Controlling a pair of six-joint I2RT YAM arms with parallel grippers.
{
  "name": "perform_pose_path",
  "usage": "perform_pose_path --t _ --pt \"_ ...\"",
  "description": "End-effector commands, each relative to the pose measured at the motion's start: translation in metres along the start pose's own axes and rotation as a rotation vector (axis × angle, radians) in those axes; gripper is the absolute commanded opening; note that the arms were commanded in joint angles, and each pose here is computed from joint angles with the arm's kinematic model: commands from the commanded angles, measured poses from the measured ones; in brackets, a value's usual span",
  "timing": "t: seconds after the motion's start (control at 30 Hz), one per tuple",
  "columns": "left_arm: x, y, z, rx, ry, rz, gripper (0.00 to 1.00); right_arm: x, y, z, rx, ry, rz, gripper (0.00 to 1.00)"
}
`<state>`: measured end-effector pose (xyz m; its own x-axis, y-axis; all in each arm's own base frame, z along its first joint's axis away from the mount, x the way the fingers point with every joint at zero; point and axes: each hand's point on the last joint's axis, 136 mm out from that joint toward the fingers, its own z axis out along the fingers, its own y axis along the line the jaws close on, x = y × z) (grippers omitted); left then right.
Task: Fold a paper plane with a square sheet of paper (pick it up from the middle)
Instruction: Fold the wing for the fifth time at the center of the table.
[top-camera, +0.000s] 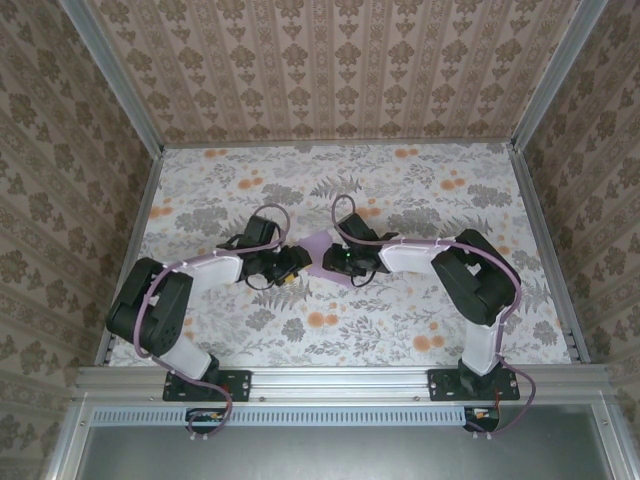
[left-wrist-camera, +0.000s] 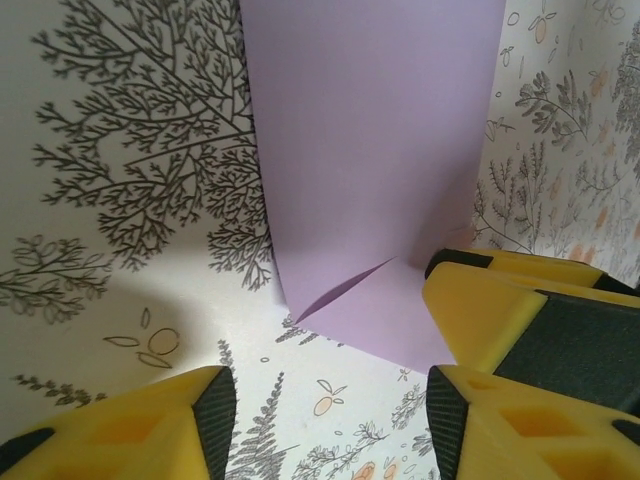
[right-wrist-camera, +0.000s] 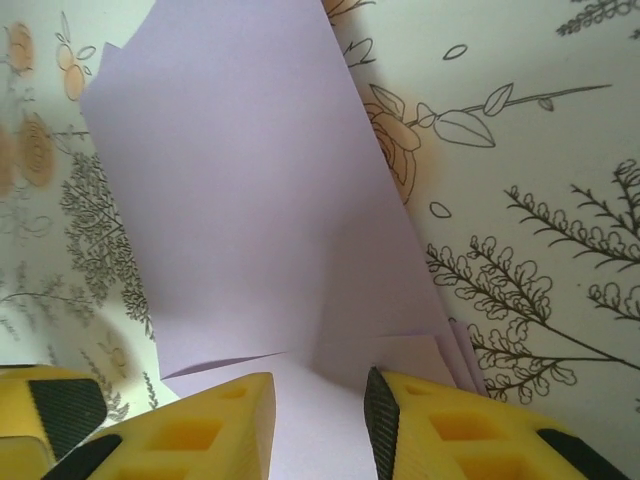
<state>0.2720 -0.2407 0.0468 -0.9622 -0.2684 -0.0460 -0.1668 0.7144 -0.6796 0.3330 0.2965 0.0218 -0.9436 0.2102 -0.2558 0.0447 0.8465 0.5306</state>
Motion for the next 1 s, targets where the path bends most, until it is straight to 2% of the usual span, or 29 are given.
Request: perform_pose_path --t 0.0,0.23,0.8,0.97 --pt "-0.003 -0.016 0.004 0.05 0.011 -0.002 0.51 0.012 -0.016 0.006 -0.043 0.061 0.101 0.35" --pt "-0.003 -0.016 0.012 0.064 0.026 -0.022 0.41 0.011 -0.021 0.004 -0.072 0.068 0.138 0.35" --pt "-0.008 -0.015 0.029 0.075 0.049 -0.08 0.36 0.012 -0.027 0.004 -0.061 0.071 0.144 0.35" --pt "-0.011 -0.019 0.032 0.094 0.05 -0.088 0.31 0.014 -0.029 0.005 -0.059 0.073 0.144 0.34"
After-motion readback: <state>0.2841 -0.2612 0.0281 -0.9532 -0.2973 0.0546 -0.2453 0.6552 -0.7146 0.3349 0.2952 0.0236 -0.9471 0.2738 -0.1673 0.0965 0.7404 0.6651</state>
